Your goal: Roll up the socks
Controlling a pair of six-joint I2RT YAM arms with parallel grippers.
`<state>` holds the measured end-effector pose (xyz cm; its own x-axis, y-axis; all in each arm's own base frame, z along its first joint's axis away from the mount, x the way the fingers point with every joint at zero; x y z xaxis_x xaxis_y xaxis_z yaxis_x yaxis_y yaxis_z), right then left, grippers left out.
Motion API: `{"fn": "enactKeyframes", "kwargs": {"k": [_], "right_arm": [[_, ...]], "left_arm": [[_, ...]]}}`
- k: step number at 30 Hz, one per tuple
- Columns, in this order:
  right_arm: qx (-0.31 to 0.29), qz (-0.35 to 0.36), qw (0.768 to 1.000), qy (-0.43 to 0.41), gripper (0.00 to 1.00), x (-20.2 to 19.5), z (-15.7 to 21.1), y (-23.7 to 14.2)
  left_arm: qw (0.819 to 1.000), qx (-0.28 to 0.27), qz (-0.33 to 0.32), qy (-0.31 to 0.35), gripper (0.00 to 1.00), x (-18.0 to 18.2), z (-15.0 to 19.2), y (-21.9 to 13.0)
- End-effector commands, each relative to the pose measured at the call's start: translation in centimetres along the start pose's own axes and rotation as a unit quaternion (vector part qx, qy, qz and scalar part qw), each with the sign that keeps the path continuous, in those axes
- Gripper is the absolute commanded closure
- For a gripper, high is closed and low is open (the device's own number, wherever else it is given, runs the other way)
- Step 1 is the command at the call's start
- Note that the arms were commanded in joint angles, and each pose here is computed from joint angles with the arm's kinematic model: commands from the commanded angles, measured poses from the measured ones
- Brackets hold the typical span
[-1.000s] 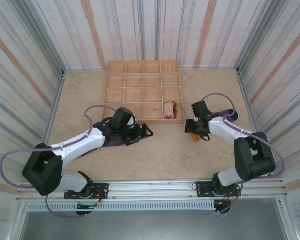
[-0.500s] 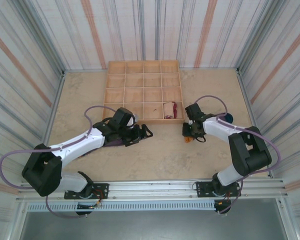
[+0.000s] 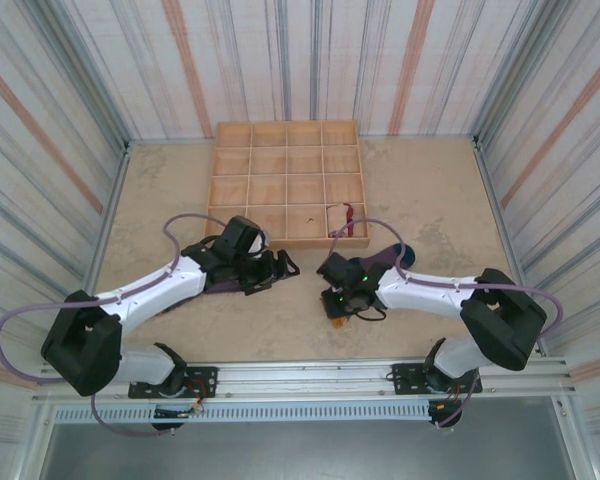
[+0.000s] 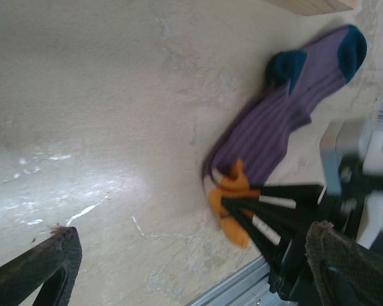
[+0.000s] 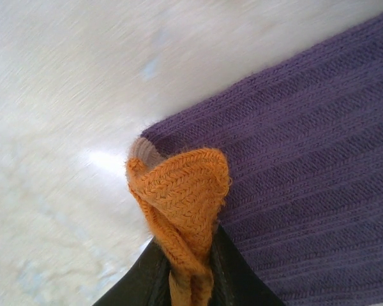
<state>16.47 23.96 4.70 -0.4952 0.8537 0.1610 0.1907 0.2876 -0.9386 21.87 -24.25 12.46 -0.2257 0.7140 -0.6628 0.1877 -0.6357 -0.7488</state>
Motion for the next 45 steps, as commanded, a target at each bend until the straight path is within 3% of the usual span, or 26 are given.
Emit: {"fn": "enactKeyframes", "kwargs": {"k": [1, 6, 10, 16, 22, 27, 37, 45], "right_arm": [[-0.002, -0.003, 1.0, -0.012, 0.81, 2.5, 0.7, 0.2], [-0.002, 0.001, 0.999, -0.038, 0.66, 3.9, 0.6, 0.8], [-0.028, -0.002, 0.998, -0.064, 0.35, 4.7, -0.5, -0.9], [-0.062, -0.01, 0.996, -0.07, 0.21, 4.2, -0.6, -3.7], [-0.08, -0.009, 0.993, -0.081, 0.38, 4.0, 1.4, -5.5], [-0.077, -0.007, 0.992, -0.096, 0.58, 4.5, 3.6, -4.7], [-0.054, 0.057, 0.987, -0.137, 0.62, 5.4, 5.5, -1.9], [-0.066, 0.101, 0.981, -0.151, 0.78, 5.6, 4.4, -1.7]], "left_arm": [[1.0, 0.01, -0.014, -0.001, 0.08, 1.5, 0.8, -0.5], [0.999, 0.03, -0.017, -0.013, 0.1, 2.9, 1.7, 0.4], [0.999, 0.045, -0.013, -0.011, 0.16, 3.2, 2.7, 1.2], [0.998, 0.059, -0.01, -0.002, 0.27, 2.4, 4.1, 2.3], [0.997, 0.072, -0.016, 0.003, 0.28, 1.3, 5.3, 3.5], [0.997, 0.069, -0.018, -0.001, 0.29, 0.6, 4.8, 3.5], [0.998, 0.065, -0.025, 0.0, 0.21, 0.2, 4.1, 2.8], [0.998, 0.062, -0.028, -0.001, 0.21, 0.4, 4.2, 2.3]]}}
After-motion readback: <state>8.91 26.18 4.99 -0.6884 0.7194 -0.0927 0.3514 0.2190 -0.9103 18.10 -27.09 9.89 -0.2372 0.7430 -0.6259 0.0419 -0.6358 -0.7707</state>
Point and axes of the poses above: each hand's point on the last joint's axis, 136 mm out from that joint toward the fingers, its own y axis out along the fingers, its own x axis along the line the jaws close on, z = x × y, the point moved 2 cm from there along -y, back along the fingers, and after that the axes turned 11 degrees about -y, right-handed, at the moved point
